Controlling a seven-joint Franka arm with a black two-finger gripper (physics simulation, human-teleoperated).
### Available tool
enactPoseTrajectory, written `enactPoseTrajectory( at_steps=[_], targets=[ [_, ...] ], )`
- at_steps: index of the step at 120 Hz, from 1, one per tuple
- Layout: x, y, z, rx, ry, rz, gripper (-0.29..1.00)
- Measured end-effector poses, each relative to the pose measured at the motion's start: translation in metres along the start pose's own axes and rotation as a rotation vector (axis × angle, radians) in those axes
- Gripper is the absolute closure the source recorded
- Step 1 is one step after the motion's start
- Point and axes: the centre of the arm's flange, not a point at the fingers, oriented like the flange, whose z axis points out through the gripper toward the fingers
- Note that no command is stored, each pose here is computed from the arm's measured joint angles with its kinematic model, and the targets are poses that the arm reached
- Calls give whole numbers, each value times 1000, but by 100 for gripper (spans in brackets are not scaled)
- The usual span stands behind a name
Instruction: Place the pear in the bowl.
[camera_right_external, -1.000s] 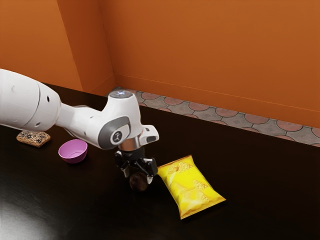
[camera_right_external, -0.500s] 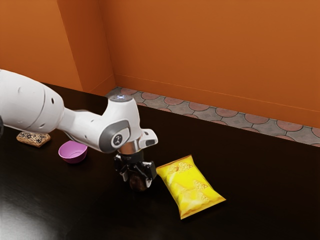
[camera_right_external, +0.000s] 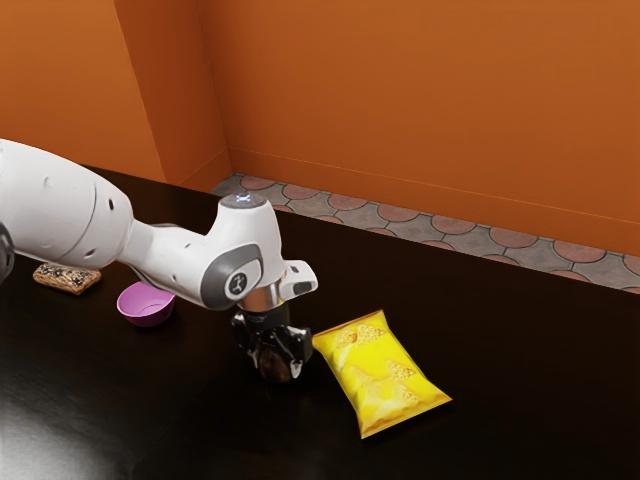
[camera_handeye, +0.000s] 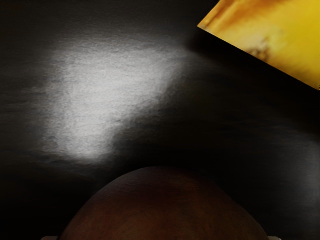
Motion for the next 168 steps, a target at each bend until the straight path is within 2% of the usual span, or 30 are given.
enactPoseTrajectory(
  at_steps=[25, 45, 82, 94, 105, 140, 153, 168],
  targets=[
    [3, 2, -5, 3, 15, -2, 31],
    [8, -16, -40, 1, 59, -36, 36],
    [26, -188, -118, 27, 123, -305, 41],
    [27, -246, -117, 51, 105, -386, 41],
    [35, -278, -111, 76, 89, -422, 42],
    [52, -302, -95, 109, 53, -413, 43],
    [53, -304, -93, 106, 43, -400, 30],
    [52, -303, -92, 98, 35, -380, 23]
  ],
)
